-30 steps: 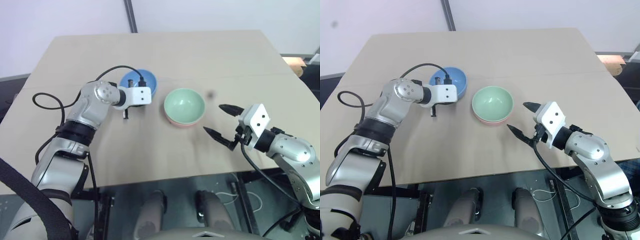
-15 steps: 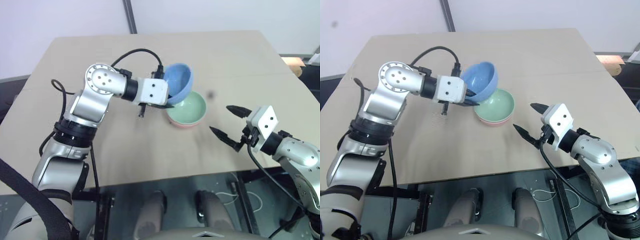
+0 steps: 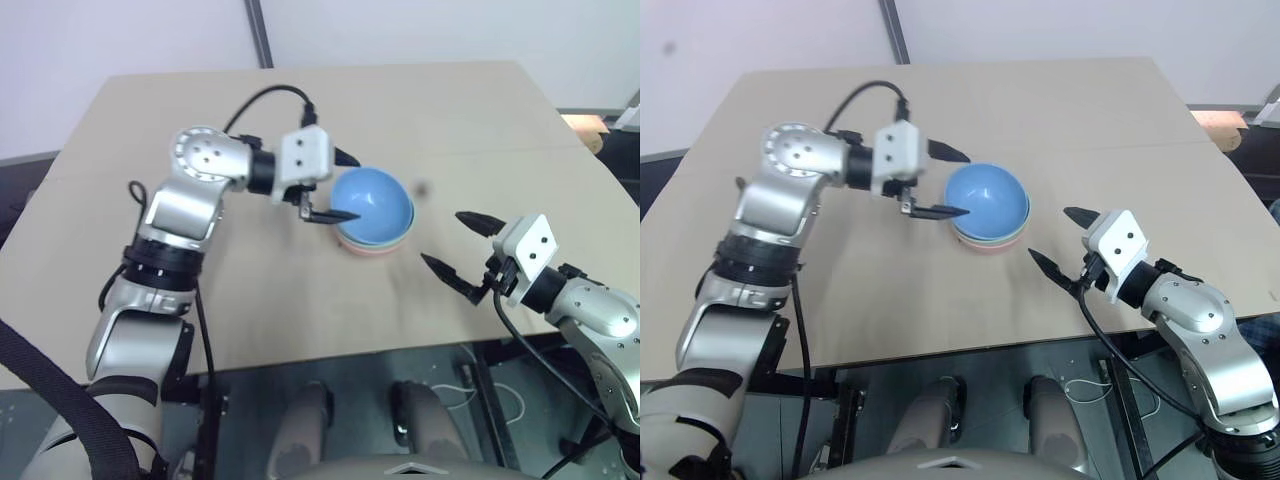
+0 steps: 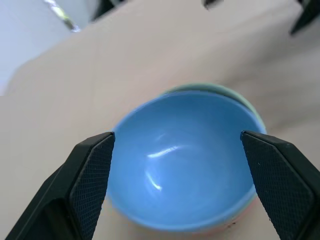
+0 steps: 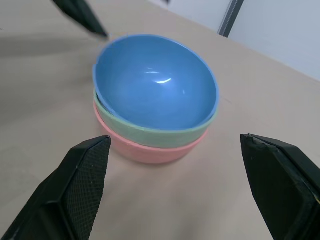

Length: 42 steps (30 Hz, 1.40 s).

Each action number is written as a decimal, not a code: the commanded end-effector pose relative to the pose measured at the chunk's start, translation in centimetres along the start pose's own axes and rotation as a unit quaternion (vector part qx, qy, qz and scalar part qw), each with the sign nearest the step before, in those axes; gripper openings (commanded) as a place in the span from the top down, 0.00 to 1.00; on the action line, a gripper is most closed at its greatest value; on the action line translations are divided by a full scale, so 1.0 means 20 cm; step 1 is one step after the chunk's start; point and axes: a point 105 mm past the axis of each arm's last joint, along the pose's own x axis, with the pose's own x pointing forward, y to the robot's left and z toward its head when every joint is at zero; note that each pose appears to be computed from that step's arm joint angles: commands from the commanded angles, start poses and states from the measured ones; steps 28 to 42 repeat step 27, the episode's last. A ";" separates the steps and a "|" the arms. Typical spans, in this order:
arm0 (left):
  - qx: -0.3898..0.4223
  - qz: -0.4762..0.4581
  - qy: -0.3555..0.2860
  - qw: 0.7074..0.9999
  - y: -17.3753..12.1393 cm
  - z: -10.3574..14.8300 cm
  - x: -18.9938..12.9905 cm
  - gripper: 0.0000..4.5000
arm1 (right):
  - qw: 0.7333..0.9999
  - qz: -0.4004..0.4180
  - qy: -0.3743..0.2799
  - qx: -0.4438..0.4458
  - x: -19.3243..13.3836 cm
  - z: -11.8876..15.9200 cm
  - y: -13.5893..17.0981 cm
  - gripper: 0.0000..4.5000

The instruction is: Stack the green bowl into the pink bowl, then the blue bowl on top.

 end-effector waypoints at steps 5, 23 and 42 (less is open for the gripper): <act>-0.081 0.118 -0.028 0.989 -0.03 -0.02 -0.26 0.06 | 0.999 0.042 -0.021 0.017 0.02 0.03 -0.02 0.00; -0.210 0.279 0.014 0.937 -0.43 -0.29 -0.65 0.03 | 0.997 0.052 0.042 0.026 -0.32 0.00 -0.27 0.00; -0.231 0.253 0.025 0.939 -0.49 -0.30 -0.70 0.03 | 0.996 0.054 0.064 0.020 -0.39 -0.01 -0.29 0.00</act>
